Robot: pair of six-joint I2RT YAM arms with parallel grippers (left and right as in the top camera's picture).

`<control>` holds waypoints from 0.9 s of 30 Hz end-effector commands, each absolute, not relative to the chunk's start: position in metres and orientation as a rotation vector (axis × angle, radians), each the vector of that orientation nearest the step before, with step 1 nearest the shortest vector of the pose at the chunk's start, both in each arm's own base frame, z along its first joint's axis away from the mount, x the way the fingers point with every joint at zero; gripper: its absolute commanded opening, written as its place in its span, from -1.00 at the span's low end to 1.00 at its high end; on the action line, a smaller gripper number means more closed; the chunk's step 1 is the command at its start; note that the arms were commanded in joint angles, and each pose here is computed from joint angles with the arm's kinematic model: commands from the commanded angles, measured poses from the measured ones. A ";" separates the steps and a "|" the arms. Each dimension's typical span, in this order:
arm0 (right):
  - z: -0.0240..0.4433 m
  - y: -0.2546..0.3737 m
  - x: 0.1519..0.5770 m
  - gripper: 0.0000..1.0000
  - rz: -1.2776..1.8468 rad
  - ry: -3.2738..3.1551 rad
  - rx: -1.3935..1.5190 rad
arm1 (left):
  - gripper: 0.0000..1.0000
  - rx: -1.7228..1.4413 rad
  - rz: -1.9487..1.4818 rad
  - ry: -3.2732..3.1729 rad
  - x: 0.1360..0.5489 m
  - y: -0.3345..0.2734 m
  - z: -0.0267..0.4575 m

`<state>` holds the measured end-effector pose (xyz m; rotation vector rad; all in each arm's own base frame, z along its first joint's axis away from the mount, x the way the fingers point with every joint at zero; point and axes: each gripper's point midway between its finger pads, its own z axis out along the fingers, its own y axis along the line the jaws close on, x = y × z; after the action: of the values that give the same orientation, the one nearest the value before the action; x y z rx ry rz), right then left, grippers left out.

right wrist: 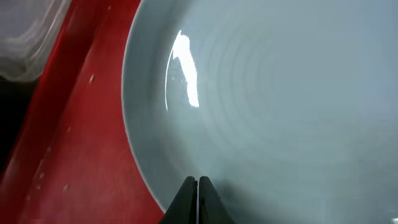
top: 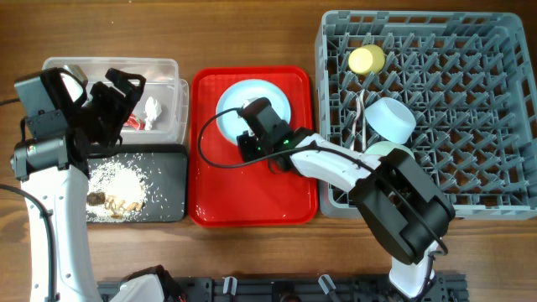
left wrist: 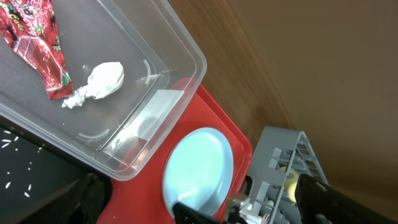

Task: Sort waste into correct bins and load items into the dishwasher rack
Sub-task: 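Swing the right gripper left to the light-blue plate on the red tray, then grip the light-blue plate edge with the right gripper and lift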

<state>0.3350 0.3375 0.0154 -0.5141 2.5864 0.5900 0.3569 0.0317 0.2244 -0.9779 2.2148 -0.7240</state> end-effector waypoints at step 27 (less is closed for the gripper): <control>0.070 0.391 0.300 -0.49 0.468 2.286 -0.869 | 1.00 -0.963 -0.733 2.204 0.358 0.032 0.229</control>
<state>0.2877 0.3905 0.0571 -0.8014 2.4315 0.7240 0.3569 0.0317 0.2244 -0.9779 2.2148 -0.7240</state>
